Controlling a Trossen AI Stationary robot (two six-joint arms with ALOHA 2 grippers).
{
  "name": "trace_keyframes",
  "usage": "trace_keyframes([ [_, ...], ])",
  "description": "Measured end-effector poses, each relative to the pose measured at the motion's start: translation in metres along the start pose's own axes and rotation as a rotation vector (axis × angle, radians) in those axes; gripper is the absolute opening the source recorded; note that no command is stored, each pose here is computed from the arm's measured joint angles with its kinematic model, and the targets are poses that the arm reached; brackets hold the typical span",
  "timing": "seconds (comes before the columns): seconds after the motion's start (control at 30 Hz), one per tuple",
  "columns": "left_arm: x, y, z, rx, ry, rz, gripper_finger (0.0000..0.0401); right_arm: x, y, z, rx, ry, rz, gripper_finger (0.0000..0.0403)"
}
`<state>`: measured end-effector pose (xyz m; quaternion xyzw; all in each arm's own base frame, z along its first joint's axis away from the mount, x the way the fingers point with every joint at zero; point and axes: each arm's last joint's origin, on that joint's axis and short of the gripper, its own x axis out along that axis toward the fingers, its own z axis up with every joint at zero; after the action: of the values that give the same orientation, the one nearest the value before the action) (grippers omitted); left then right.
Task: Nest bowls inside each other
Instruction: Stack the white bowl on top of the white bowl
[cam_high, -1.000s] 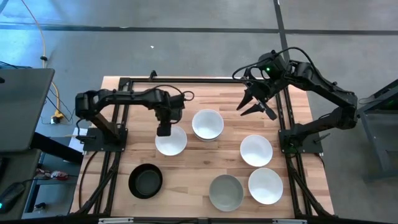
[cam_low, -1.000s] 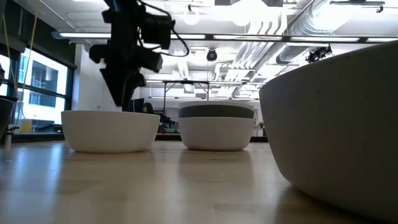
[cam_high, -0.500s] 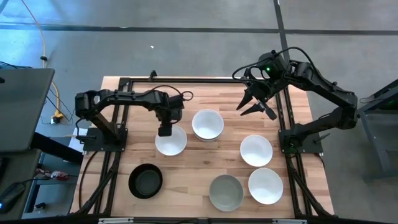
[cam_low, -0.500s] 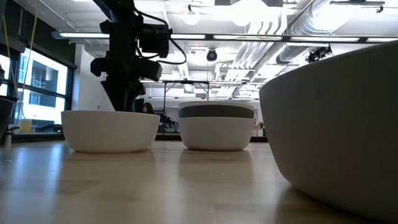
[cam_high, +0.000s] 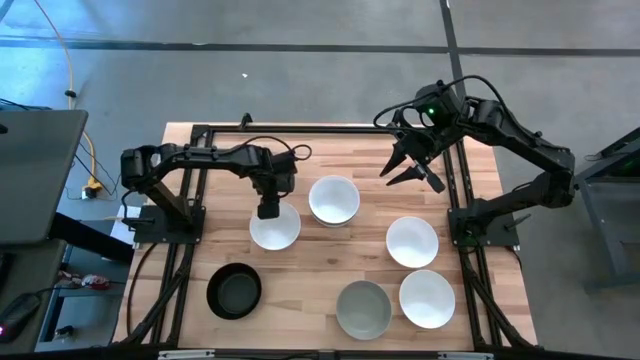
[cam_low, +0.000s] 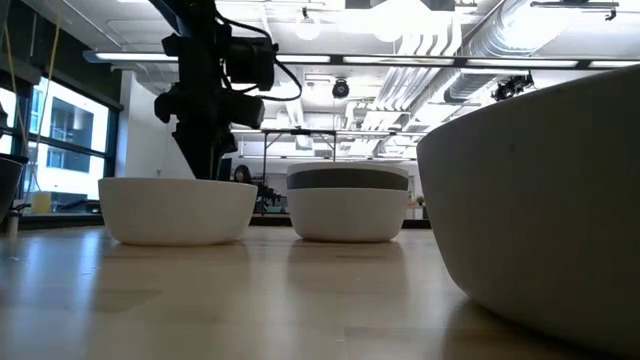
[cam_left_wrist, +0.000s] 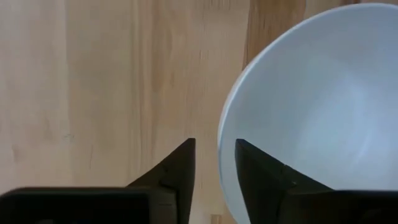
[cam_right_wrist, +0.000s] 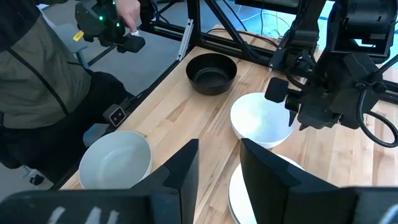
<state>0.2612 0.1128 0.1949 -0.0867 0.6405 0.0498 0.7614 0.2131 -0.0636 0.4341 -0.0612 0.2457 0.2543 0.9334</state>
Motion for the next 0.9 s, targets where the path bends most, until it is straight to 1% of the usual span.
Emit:
trace_keyframes([
  [0.17, 0.0, -0.001, 0.0, -0.004, -0.006, -0.027, 0.0096, 0.0, 0.0, 0.0, 0.004, 0.003, 0.004, 0.011],
  [0.33, 0.0, -0.001, 0.001, -0.003, -0.015, -0.026, 0.0105, 0.0, 0.0, 0.0, 0.005, 0.001, 0.007, 0.011],
  [0.53, 0.0, -0.001, 0.001, -0.002, -0.016, -0.026, 0.0106, 0.0, 0.001, 0.0, 0.005, -0.008, 0.022, 0.011],
  [0.8, 0.023, 0.002, 0.005, -0.01, 0.054, -0.048, 0.0106, 0.0, 0.002, 0.0, 0.011, -0.013, 0.042, 0.011],
  [0.9, 0.026, 0.003, 0.006, -0.004, 0.055, -0.048, 0.0106, 0.0, 0.002, -0.001, 0.016, -0.009, 0.045, 0.011],
])
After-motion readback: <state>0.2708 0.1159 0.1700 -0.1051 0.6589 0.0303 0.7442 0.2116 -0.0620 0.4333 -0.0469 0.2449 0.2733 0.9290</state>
